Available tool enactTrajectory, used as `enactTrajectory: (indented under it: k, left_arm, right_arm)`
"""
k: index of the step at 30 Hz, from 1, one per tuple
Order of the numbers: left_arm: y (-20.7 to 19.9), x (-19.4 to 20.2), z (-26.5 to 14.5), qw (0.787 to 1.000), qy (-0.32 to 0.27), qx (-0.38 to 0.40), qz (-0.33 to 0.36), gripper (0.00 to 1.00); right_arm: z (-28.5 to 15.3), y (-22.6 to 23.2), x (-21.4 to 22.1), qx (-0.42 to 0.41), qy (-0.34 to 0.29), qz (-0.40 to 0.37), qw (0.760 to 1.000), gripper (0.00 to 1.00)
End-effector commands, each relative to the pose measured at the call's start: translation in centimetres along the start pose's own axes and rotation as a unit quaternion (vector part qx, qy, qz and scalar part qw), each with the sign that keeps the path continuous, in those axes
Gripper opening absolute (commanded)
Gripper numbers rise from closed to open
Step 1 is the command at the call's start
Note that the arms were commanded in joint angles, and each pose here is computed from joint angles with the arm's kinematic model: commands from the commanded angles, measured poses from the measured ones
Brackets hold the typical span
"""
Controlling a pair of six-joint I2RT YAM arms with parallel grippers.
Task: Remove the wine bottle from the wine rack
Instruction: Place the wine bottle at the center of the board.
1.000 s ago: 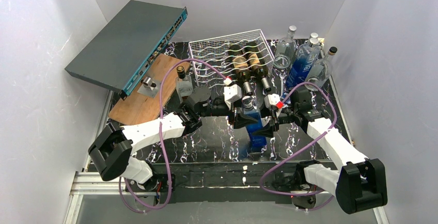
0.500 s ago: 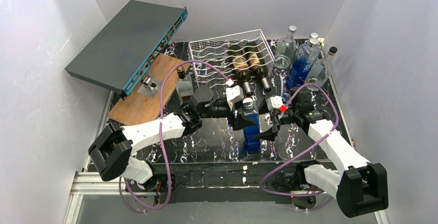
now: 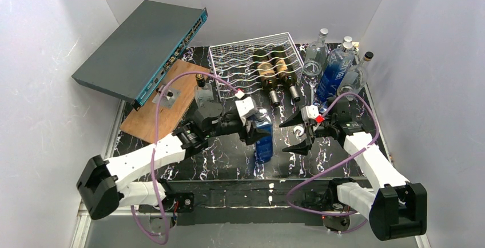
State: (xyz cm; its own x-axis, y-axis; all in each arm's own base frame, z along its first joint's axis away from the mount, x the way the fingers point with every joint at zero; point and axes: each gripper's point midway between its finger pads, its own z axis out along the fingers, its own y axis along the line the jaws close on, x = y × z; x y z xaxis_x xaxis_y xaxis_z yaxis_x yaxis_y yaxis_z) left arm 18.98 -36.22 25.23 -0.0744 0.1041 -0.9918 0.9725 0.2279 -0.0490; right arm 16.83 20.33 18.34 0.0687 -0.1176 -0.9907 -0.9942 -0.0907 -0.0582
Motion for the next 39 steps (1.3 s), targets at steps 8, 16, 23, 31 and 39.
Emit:
enactTrajectory:
  k: [8, 16, 23, 31, 39]
  left_arm:
    - [3.4, -5.7, -7.7, 0.984, -0.021, -0.169, 0.051, 0.0]
    - [7.1, -5.6, -12.9, 0.948, 0.007, -0.314, 0.05, 0.0]
    - [11.0, -5.7, -17.6, 0.898, -0.018, -0.44, 0.024, 0.0]
    - [14.1, -5.1, -20.7, 0.854, -0.048, -0.518, -0.026, 0.0]
    - [15.6, -4.3, -21.8, 0.834, -0.058, -0.547, -0.046, 0.0]
  right_arm:
    - [-0.6, -0.5, -1.6, 0.006, -0.01, -0.031, 0.999, 0.98]
    - [-0.7, -0.8, -1.1, 0.013, -0.004, -0.029, 1.0, 0.99]
    - [-0.8, -0.9, -1.0, 0.016, -0.003, -0.027, 1.0, 0.98]
    - [-1.0, -1.0, -1.1, 0.021, -0.002, -0.03, 0.999, 0.98]
    - [-1.1, -1.1, -1.0, 0.023, -0.001, -0.03, 0.999, 0.98]
